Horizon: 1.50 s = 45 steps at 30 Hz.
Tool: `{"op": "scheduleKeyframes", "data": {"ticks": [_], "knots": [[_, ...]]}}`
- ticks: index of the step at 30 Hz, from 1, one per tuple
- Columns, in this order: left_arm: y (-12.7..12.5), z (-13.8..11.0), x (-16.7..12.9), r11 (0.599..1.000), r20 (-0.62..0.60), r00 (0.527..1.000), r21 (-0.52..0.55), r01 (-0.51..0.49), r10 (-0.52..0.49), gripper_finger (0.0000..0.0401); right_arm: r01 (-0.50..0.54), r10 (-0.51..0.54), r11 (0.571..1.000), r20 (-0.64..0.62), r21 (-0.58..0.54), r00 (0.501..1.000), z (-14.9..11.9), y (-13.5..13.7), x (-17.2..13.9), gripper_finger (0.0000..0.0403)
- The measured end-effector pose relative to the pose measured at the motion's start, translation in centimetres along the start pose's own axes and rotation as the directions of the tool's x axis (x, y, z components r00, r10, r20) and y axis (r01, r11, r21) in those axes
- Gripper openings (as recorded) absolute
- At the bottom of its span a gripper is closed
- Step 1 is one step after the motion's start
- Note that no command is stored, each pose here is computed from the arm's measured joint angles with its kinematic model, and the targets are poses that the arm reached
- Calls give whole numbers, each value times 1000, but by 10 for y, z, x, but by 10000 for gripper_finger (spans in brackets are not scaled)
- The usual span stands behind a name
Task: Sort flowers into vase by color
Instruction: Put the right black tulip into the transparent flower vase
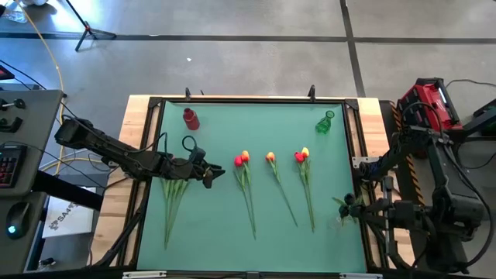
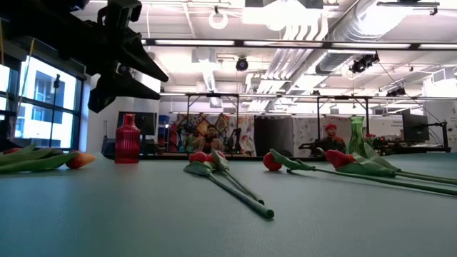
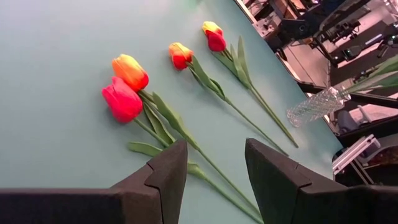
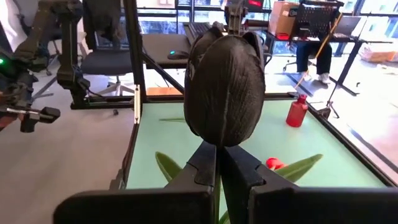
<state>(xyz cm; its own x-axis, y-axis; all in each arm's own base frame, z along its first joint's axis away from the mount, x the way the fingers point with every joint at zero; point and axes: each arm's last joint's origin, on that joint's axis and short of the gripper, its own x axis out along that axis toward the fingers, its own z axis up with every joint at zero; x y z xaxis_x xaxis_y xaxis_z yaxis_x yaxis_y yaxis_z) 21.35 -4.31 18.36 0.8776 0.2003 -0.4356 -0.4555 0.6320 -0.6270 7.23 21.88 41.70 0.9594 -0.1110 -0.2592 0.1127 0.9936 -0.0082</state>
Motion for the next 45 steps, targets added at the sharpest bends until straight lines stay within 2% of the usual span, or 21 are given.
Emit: {"op": "scheduleKeyframes", "data": {"ticks": [13,21,32,38,45], "knots": [[0,0,0,1000,1,1000,27,0,0,152,38,-38,999,-14,12,999,3,-2,10,0],[0,0,0,999,1,1000,45,0,0,152,65,-65,998,-17,-26,998,5,-4,16,0],[0,1,0,997,9,1000,78,-7,6,152,39,-37,999,-69,34,997,4,-1,17,0],[2,4,2,997,18,1000,75,-17,16,152,59,-58,998,-41,20,997,5,-1,20,0],[3,5,2,997,19,1000,76,-19,17,152,47,-45,999,-89,24,995,4,-1,21,0]]}}
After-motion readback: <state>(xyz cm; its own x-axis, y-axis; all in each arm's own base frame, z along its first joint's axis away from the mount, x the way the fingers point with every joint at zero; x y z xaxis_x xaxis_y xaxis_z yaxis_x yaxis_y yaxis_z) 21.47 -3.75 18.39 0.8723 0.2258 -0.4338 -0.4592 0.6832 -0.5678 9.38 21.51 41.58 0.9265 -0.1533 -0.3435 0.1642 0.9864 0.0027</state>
